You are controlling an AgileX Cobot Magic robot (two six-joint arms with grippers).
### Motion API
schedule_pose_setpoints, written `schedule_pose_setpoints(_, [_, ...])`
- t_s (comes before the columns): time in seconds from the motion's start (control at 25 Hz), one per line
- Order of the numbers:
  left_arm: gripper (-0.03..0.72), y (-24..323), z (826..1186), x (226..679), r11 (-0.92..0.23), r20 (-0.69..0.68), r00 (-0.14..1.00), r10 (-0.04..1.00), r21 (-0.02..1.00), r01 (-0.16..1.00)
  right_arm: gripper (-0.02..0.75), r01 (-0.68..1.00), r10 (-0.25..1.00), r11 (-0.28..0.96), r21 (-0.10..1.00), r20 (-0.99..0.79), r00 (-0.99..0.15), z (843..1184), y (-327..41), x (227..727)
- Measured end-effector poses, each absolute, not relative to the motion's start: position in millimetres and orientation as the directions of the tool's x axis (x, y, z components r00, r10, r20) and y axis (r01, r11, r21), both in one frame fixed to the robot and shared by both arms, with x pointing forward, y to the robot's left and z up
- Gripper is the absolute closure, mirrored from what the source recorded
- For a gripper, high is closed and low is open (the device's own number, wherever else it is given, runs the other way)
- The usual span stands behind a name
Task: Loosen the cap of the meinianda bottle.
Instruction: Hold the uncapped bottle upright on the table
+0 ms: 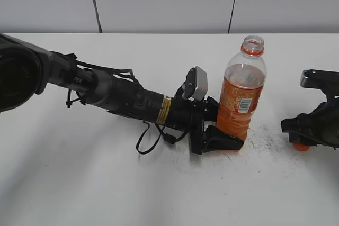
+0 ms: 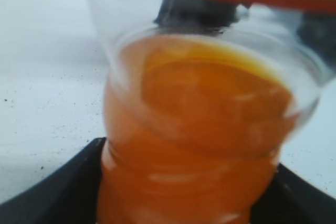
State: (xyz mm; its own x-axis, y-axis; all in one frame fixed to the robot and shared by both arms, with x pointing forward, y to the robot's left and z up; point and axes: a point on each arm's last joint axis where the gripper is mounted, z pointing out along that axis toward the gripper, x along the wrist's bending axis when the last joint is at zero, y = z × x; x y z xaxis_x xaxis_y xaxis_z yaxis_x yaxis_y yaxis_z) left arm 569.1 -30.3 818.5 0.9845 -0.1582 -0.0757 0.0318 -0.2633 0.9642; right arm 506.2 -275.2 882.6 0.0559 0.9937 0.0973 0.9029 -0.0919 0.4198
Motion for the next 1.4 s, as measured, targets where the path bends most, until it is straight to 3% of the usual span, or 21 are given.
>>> schedule_pose_setpoints(0.16, [0.125, -30, 819, 569, -0.263, -0.076, 0.984, -0.158, 0.964, 0.032, 0.392, 0.903, 0.994, -0.092, 0.420, 0.097, 0.056, 882, -275, 506])
schedule_pose_setpoints(0.4, [0.118, -30, 819, 569, -0.263, -0.076, 0.984, -0.158, 0.964, 0.032, 0.370, 0.892, 0.993, -0.092, 0.443, 0.103, 0.052, 891, -275, 505])
schedule_pose_setpoints(0.56, [0.029, -30, 816, 569, -0.283, -0.071, 0.985, -0.158, 0.959, 0.024, 0.370, 0.886, 0.993, -0.092, 0.455, 0.111, 0.046, 900, -274, 504])
schedule_pose_setpoints(0.68, [0.006, -29, 815, 569, -0.299, -0.066, 0.984, -0.164, 0.954, 0.014, 0.370, 0.890, 0.992, -0.091, 0.447, 0.114, 0.044, 901, -274, 503])
schedule_pose_setpoints(1.12, [0.004, -7, 819, 580, -0.348, -0.074, 0.978, -0.193, 0.937, 0.003, 0.370, 0.893, 0.992, -0.090, 0.442, 0.116, 0.043, 901, -274, 502])
schedule_pose_setpoints(1.4, [0.024, 16, 833, 597, -0.442, -0.025, 0.983, -0.181, 0.895, -0.058, 0.370, 0.893, 0.992, -0.090, 0.441, 0.116, 0.043, 901, -274, 502])
